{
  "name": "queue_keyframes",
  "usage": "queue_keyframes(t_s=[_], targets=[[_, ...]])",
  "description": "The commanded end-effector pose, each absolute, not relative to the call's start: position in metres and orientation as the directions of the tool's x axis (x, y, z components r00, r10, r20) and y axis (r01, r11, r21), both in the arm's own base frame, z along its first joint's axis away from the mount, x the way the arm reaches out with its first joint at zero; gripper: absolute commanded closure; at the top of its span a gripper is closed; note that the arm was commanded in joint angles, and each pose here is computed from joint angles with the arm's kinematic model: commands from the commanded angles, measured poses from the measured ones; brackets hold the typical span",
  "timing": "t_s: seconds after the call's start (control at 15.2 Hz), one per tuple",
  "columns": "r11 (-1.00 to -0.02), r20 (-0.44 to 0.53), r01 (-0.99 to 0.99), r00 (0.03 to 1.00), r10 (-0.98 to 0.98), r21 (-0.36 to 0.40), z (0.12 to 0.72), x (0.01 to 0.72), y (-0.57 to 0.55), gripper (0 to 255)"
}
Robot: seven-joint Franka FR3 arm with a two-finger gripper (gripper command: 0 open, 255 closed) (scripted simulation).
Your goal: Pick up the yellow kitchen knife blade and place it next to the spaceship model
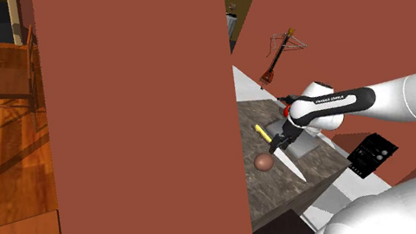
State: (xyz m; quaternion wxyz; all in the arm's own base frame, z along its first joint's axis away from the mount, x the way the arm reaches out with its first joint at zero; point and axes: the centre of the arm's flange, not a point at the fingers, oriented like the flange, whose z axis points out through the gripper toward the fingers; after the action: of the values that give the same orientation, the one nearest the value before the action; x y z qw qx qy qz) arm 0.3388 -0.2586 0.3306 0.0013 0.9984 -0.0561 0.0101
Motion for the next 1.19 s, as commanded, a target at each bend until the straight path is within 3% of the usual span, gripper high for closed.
queue_keyframes(t_s=[0.0, 0.4, 0.46, 1.12], targets=[[-0.994, 0.021, -0.112, 0.993, -0.112, 0.002, 0.3263, 0.3391, -0.2597, 0], [-0.994, 0.021, -0.112, 0.993, -0.112, 0.002, 0.3263, 0.3391, -0.2597, 0], [-0.994, 0.021, -0.112, 0.993, -0.112, 0.002, 0.3263, 0.3391, -0.2598, 255], [-0.994, 0.021, -0.112, 0.993, -0.112, 0.002, 0.3316, 0.3391, -0.2597, 255]])
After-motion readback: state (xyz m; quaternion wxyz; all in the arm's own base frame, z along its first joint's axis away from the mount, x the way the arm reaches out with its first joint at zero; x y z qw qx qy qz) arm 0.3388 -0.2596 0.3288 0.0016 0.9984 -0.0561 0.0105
